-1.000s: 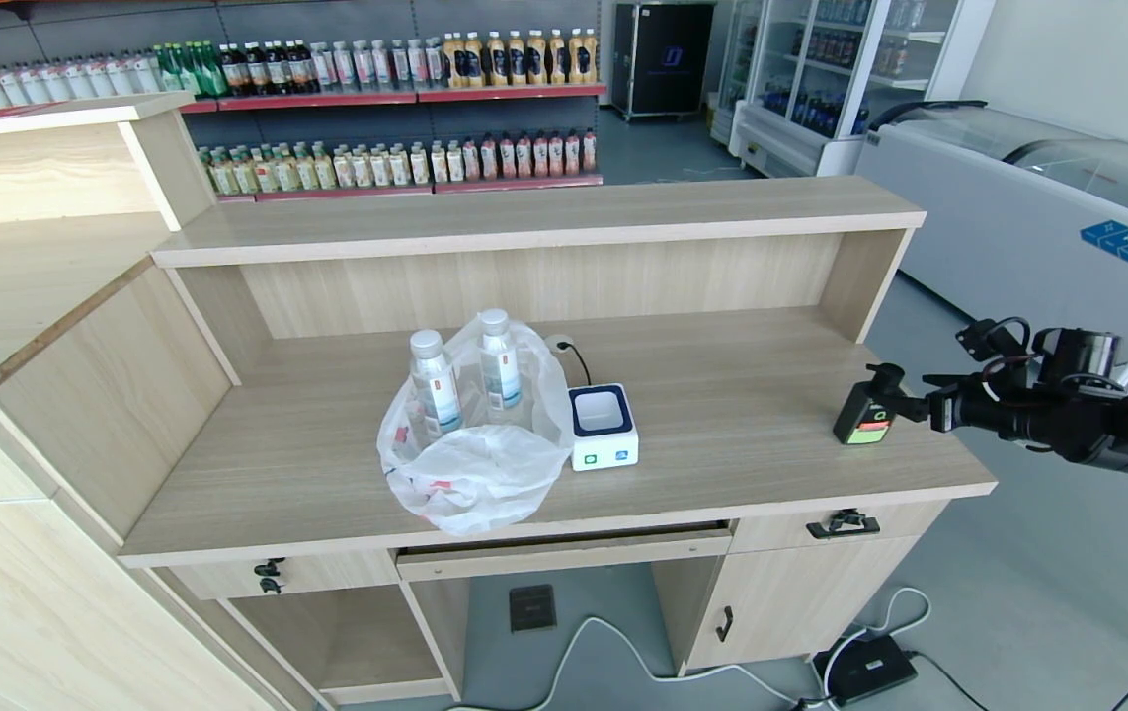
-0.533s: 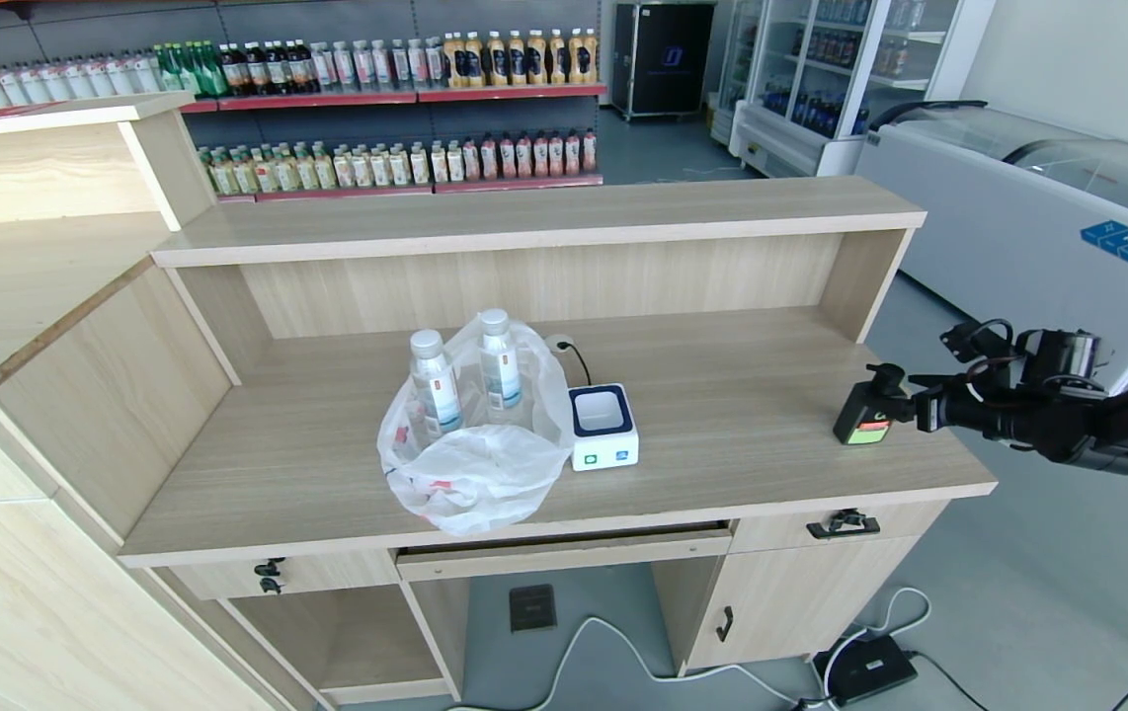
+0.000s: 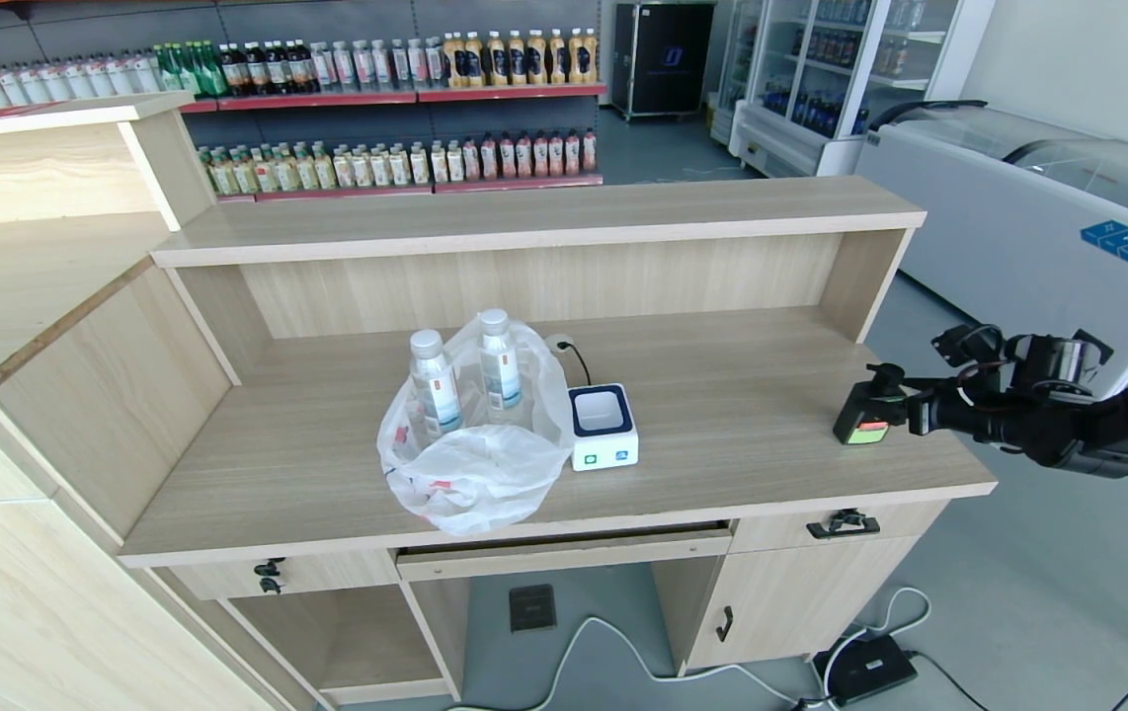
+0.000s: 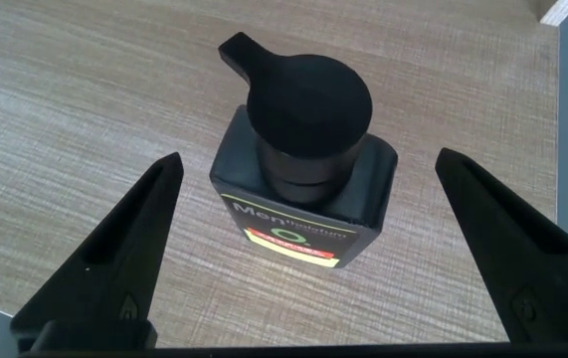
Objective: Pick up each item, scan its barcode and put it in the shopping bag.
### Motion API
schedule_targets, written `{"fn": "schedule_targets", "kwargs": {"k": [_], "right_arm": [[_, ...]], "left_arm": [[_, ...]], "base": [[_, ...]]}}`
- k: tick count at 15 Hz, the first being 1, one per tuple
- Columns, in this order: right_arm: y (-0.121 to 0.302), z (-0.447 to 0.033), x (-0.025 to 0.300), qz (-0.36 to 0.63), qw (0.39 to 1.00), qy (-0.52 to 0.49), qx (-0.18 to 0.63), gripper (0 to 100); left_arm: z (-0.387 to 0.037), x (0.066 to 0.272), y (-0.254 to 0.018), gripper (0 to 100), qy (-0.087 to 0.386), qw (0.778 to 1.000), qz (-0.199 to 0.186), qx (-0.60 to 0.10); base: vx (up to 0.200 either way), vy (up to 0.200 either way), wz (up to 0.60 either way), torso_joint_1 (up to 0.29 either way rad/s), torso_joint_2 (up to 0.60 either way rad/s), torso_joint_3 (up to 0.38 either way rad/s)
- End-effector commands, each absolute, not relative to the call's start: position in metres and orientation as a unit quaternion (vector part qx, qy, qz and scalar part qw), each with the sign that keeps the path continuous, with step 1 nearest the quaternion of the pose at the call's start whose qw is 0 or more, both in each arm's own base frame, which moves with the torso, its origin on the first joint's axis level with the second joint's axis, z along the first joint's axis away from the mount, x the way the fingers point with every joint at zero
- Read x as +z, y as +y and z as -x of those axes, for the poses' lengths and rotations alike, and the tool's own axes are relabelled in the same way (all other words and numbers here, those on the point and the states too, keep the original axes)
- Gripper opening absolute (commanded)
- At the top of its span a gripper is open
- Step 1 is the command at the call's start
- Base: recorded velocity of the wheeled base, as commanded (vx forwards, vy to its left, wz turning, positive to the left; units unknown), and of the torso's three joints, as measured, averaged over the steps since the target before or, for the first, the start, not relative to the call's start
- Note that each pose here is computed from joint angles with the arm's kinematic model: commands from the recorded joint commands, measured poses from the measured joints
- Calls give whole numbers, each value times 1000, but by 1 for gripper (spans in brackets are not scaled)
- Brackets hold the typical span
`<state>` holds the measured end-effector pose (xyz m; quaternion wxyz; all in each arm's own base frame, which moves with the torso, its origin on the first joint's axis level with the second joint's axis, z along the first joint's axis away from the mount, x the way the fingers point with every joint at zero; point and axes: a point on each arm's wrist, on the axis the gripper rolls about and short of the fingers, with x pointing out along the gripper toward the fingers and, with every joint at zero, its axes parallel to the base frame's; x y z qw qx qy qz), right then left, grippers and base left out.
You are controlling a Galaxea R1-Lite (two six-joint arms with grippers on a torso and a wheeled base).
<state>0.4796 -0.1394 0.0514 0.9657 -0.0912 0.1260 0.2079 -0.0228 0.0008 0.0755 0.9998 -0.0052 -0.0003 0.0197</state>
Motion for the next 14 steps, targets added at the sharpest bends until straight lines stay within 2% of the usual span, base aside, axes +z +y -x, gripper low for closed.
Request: {"fn": "schedule_targets", "kwargs": {"k": [1, 14], "right_arm": [[-136, -481, 47, 91, 965, 129, 212, 100], [-125, -497, 31, 95, 962, 121, 225, 100]], "left_arm": [[23, 75, 1, 100, 0, 1000, 5, 20], [23, 75, 1, 100, 0, 1000, 5, 20]], "base": [[0, 0, 0, 0, 0, 0], [0, 0, 0, 0, 0, 0]]}}
